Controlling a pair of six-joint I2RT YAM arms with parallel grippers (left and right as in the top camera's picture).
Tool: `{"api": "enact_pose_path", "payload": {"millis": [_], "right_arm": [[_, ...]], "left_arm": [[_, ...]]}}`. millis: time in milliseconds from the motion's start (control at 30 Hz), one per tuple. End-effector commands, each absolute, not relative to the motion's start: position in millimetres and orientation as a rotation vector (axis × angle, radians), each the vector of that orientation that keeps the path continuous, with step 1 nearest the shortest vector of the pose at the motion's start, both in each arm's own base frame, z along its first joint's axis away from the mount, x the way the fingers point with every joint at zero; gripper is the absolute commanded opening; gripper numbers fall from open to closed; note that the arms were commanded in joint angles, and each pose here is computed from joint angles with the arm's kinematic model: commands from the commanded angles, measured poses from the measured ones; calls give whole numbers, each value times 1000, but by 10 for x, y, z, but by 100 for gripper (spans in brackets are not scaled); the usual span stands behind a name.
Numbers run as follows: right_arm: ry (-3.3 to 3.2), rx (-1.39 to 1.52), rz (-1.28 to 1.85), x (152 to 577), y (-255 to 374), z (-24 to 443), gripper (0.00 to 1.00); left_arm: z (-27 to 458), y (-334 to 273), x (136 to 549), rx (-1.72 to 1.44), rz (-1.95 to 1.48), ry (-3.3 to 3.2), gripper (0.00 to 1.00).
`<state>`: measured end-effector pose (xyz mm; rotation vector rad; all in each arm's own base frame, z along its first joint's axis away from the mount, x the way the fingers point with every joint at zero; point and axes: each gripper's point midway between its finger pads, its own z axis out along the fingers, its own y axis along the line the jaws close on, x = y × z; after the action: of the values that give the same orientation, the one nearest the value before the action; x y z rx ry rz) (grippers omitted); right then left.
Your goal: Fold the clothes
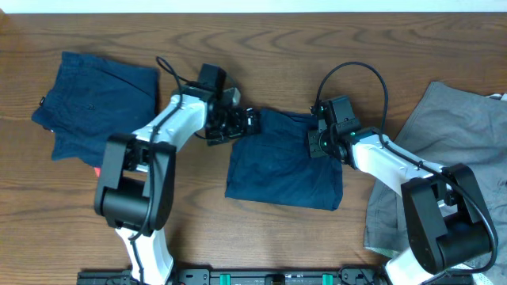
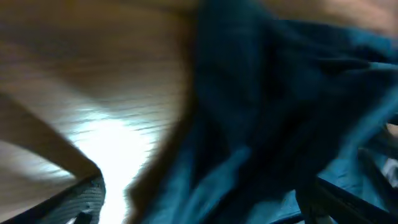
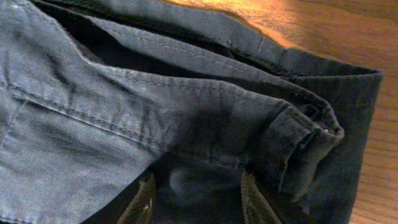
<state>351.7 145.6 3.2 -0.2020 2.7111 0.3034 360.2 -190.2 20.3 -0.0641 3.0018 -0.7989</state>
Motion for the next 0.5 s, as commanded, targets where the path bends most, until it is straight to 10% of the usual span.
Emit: {"api": "enact_pose_path", "payload": {"millis": [0, 267, 467], "right_arm": [[2744, -222, 254, 3459, 1411, -65, 44], [2744, -217, 255, 3457, 1401, -16, 50], [2670, -168, 260, 3589, 1298, 560, 56]], "left_arm": [[21, -2123, 3383, 8, -847, 3078, 89], [89, -2344, 3376, 114, -862, 3039, 6], [367, -1926, 3686, 39, -712, 2940, 6]]}}
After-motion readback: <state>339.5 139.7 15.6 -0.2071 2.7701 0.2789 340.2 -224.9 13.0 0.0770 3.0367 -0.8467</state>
